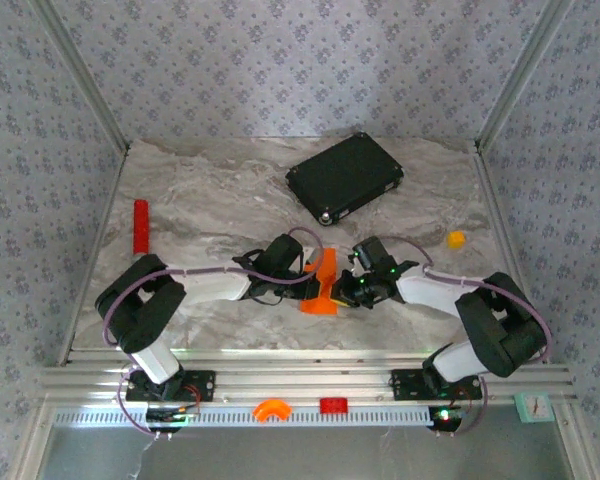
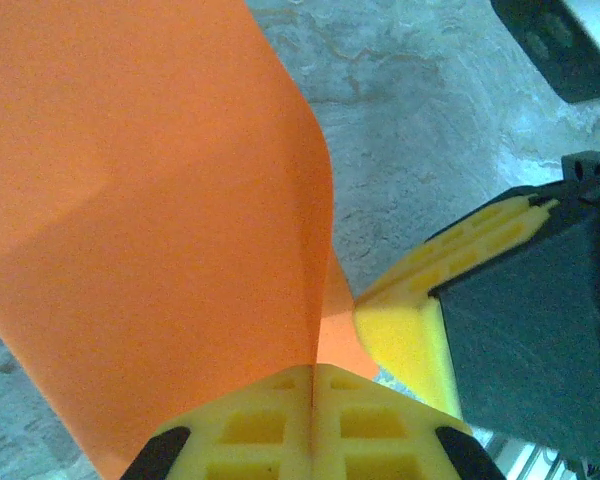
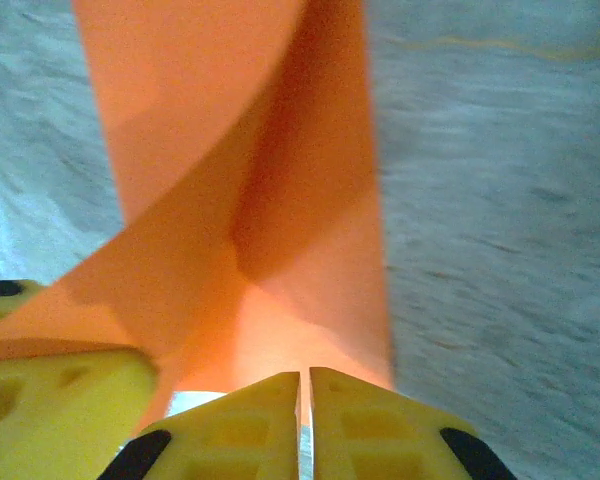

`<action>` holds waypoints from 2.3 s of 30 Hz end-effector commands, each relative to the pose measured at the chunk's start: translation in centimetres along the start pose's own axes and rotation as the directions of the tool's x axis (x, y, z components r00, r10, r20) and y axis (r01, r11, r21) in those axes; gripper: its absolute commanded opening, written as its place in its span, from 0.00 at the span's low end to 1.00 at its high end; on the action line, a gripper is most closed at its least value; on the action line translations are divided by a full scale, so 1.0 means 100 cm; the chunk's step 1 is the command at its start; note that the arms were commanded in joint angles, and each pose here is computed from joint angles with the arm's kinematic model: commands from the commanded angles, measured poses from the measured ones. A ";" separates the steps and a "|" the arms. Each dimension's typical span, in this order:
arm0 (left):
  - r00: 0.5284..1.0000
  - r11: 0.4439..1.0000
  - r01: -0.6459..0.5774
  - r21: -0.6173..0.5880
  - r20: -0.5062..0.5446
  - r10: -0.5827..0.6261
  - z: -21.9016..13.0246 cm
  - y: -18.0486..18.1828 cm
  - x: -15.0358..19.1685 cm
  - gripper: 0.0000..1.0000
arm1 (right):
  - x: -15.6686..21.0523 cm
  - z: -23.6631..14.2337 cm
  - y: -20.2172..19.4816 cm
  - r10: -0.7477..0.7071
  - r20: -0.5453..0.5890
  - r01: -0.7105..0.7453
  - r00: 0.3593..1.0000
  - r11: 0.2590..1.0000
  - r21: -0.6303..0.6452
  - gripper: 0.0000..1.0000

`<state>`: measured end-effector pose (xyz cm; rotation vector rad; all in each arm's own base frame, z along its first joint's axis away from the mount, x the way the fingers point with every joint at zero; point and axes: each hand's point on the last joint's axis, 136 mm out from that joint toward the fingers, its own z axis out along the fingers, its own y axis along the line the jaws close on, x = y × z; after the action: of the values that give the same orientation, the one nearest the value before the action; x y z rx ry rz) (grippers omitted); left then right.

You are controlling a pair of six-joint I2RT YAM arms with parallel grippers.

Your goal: Fold a paper plane with a square sheet of paper (pick it up from the middle)

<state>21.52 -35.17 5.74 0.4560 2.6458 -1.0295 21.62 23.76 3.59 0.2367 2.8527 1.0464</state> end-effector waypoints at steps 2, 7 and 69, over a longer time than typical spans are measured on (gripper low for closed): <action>1.000 1.000 0.012 -0.005 0.016 -0.012 0.001 0.000 -0.002 0.00 | 0.000 0.011 0.015 0.034 0.016 -0.032 0.999 0.997 -0.071 0.13; 1.000 1.000 -0.009 -0.014 0.005 0.009 -0.001 -0.001 -0.003 0.02 | 0.007 0.022 -0.012 0.078 -0.006 -0.078 0.997 0.996 0.036 0.11; 0.980 0.980 -0.196 0.026 -0.004 0.196 0.002 -0.018 -0.013 0.08 | -0.050 -0.042 0.020 0.146 0.188 -0.120 0.971 0.983 -0.141 0.58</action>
<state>22.17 -36.28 6.64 0.6747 2.5421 -0.9689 25.13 21.44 7.29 0.4783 2.6396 1.1436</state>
